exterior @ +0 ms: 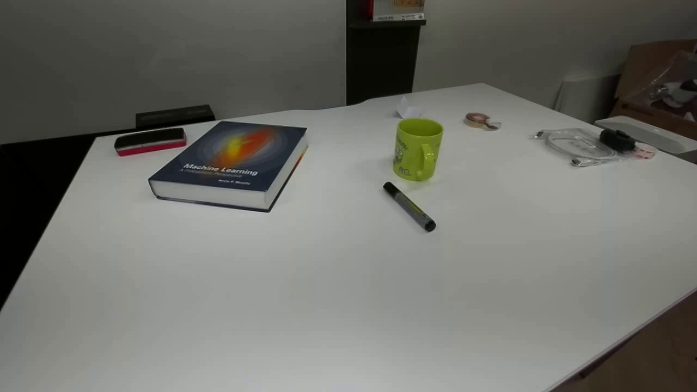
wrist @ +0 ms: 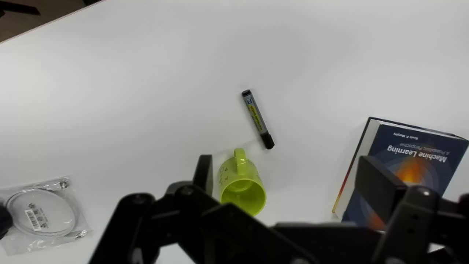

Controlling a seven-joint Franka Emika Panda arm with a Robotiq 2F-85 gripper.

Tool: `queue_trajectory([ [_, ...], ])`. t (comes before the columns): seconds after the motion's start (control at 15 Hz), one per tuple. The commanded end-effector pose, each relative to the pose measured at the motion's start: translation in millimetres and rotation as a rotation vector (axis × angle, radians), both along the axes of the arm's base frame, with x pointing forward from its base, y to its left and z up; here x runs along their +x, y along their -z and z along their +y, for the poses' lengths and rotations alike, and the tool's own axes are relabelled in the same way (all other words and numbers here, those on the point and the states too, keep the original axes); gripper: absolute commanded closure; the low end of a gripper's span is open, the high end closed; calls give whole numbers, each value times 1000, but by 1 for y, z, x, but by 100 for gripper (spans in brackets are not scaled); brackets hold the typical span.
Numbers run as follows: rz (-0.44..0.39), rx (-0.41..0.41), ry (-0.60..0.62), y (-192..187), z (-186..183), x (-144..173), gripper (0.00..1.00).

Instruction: Pick up the pen from the table and put it in the cup.

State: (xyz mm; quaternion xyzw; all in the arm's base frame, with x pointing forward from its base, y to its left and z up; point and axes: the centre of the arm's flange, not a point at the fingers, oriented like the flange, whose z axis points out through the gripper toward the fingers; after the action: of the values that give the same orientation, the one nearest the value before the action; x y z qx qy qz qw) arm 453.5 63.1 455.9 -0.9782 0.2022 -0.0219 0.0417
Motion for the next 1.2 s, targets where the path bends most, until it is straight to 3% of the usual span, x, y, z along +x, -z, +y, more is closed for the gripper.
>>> queue_trajectory([
  [0.0,27,-110,-91,18,10,13,0],
  [0.2,52,-144,-205,56,16,32,0],
  [0.73,132,17,-372,175,2,84,0],
  [0.93,169,21,-421,200,6,94,0],
  [1.0,153,13,-401,194,1,73,0],
  [1.13,165,19,-411,205,4,81,0],
])
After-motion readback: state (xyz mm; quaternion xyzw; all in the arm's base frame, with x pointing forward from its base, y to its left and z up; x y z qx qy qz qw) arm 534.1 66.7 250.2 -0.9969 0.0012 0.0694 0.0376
